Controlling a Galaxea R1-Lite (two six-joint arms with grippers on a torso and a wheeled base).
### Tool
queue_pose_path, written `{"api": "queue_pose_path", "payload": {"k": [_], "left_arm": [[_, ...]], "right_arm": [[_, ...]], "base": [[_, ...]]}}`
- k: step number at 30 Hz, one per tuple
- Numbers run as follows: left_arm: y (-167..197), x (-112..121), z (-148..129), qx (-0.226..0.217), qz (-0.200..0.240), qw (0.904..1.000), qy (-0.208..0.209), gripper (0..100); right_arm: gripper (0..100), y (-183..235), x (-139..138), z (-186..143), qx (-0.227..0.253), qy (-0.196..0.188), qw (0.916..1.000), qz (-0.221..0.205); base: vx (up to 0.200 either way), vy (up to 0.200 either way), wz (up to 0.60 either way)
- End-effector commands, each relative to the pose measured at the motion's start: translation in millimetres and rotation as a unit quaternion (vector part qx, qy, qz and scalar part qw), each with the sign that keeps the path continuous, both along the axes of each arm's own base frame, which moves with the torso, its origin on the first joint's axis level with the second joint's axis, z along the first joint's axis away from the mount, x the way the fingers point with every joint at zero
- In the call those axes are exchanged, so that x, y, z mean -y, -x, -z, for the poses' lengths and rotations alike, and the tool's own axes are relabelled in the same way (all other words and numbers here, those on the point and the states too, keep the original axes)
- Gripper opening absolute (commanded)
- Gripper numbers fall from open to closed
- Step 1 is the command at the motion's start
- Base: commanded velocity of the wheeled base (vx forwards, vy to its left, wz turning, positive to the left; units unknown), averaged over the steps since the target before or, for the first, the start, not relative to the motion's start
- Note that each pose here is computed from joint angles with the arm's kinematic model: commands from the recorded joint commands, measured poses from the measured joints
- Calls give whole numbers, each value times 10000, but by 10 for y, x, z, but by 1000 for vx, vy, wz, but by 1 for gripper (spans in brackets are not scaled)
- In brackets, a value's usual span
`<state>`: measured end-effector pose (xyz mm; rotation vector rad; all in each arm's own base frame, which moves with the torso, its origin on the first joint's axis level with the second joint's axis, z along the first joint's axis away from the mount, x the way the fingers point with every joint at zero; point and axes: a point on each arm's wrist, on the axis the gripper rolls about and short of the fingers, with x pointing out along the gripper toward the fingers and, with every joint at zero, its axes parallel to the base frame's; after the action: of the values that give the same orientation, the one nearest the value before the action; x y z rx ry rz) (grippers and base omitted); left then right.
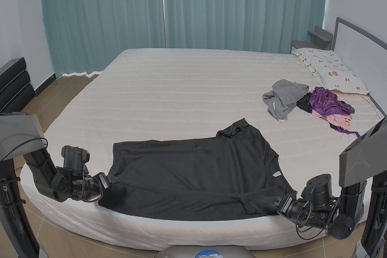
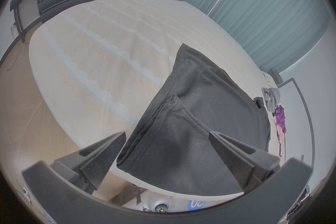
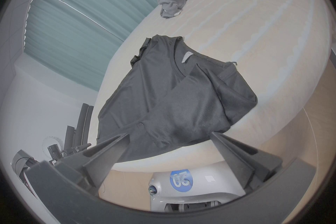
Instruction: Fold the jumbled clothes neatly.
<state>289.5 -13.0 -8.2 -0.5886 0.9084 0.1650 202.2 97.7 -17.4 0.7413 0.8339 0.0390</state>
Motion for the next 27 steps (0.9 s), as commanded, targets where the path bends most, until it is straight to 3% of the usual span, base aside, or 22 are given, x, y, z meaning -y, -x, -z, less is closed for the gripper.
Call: {"api": "queue_pose_path", "payload": {"k": [1, 8, 11, 17, 20, 27], "left_arm": [[-4, 0, 11, -12, -3, 10000, 3, 100], [-5, -4, -11, 24, -8, 10000, 32, 100], [-5, -3, -20, 35, -24, 10000, 74, 100], [-9, -5, -58, 79, -76, 9995, 284, 100], [-13, -9, -79, 102, -66, 9990, 423, 100], [-43, -11, -95, 148, -87, 9987, 478, 100]], "right_arm": [[100, -31, 34, -67, 185, -44, 9998, 76], [100, -182, 272, -348, 923, 58, 9950, 391], [100, -249, 320, -293, 901, 158, 9952, 333], [100, -464, 263, -70, 693, -58, 9976, 32], [100, -545, 233, 106, 540, 35, 9985, 15], [100, -690, 293, 190, 665, 283, 9974, -67]], "base": [[0, 0, 0], [0, 0, 0], [0, 0, 0], [0, 0, 0], [0, 0, 0], [0, 0, 0]]}}
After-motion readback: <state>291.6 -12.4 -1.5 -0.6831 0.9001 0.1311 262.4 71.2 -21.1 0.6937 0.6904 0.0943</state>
